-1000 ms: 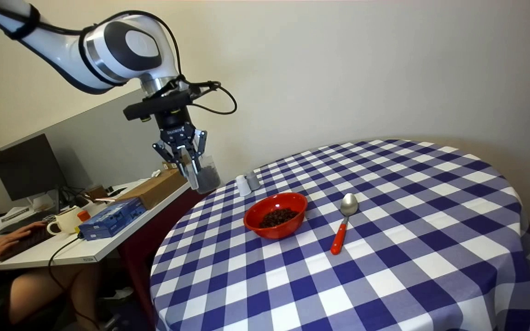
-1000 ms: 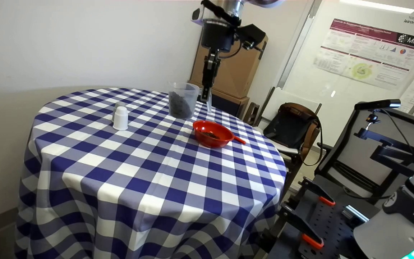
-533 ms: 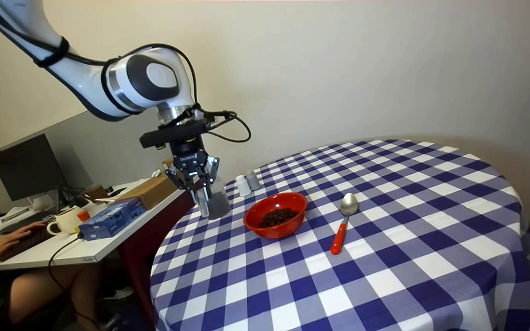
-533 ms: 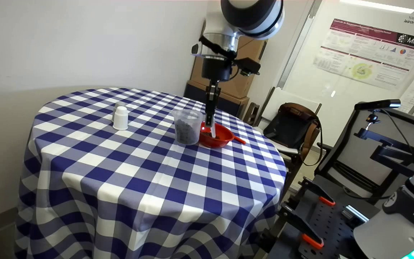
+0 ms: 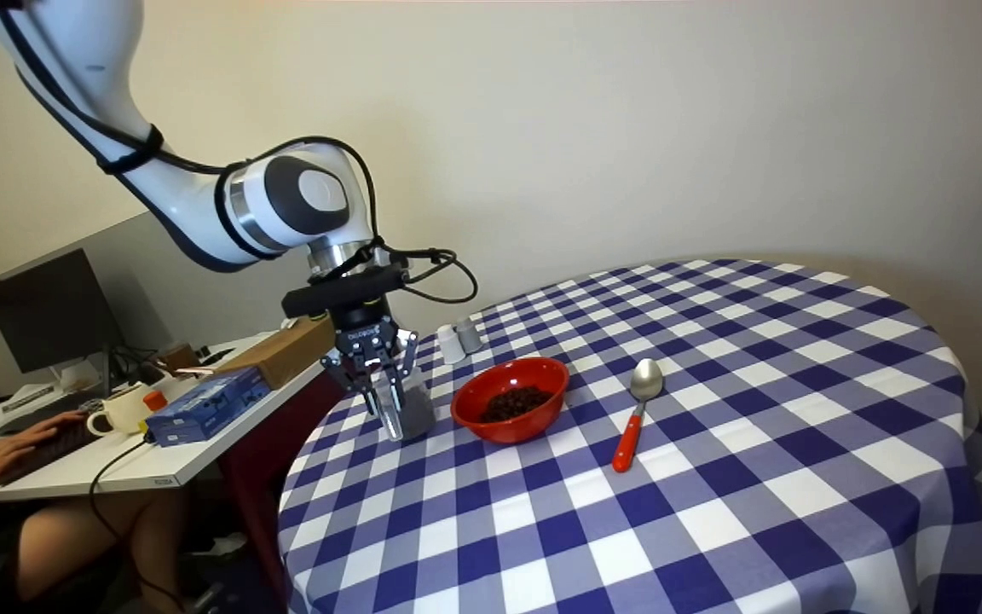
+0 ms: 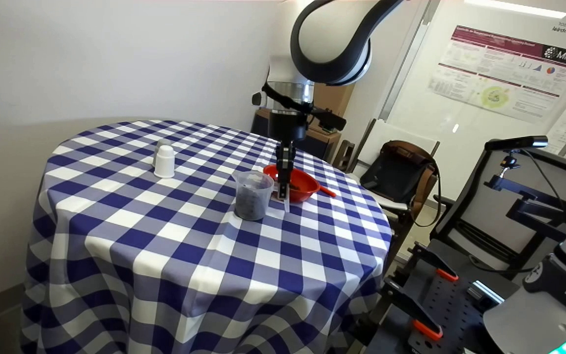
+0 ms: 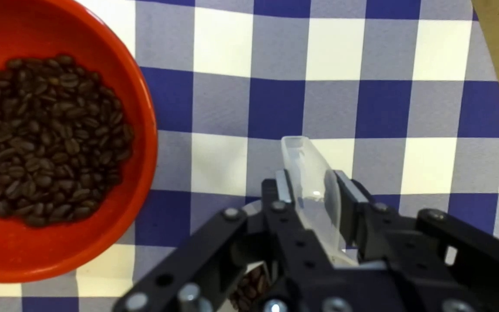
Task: Pour some of the contents of the colourless jar in the orange bowl
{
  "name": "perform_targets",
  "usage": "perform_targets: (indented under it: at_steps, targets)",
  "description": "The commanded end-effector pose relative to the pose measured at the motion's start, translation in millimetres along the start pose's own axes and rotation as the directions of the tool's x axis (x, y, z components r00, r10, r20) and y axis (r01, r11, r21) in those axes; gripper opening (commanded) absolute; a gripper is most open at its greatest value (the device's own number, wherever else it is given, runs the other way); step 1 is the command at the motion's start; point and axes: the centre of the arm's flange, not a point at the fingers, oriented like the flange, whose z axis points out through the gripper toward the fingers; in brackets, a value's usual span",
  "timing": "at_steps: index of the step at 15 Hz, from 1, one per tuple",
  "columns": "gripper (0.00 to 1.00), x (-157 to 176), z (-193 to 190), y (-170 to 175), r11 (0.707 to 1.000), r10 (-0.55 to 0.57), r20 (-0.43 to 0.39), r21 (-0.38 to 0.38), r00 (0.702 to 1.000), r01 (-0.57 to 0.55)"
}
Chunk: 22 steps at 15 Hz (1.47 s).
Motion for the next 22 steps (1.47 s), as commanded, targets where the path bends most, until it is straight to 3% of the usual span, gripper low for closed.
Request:
perform_targets:
  at_steps: [1, 8, 14, 18, 22]
  targets:
    - [0.53, 6.9, 4.8, -7.0, 0.999, -0.038, -0.013, 0.01, 0.999, 0.039]
    - [1.0, -26.2, -38.7, -8.7, 0.994, -0.078, -0.066, 0.072, 0.995, 0.083]
    - [1.0, -99.7, -115.6, 23.0, 0.998, 0.016, -0.122, 0.061, 0.992, -0.009]
    - [1.0, -163.4, -156.3, 21.5, 0.992, 0.125, -0.142, 0.005, 0.982, -0.125]
    - [1.0, -220.9, -179.1, 13.0, 0.943, 0.317, -0.243, -0.024, 0.917, -0.332]
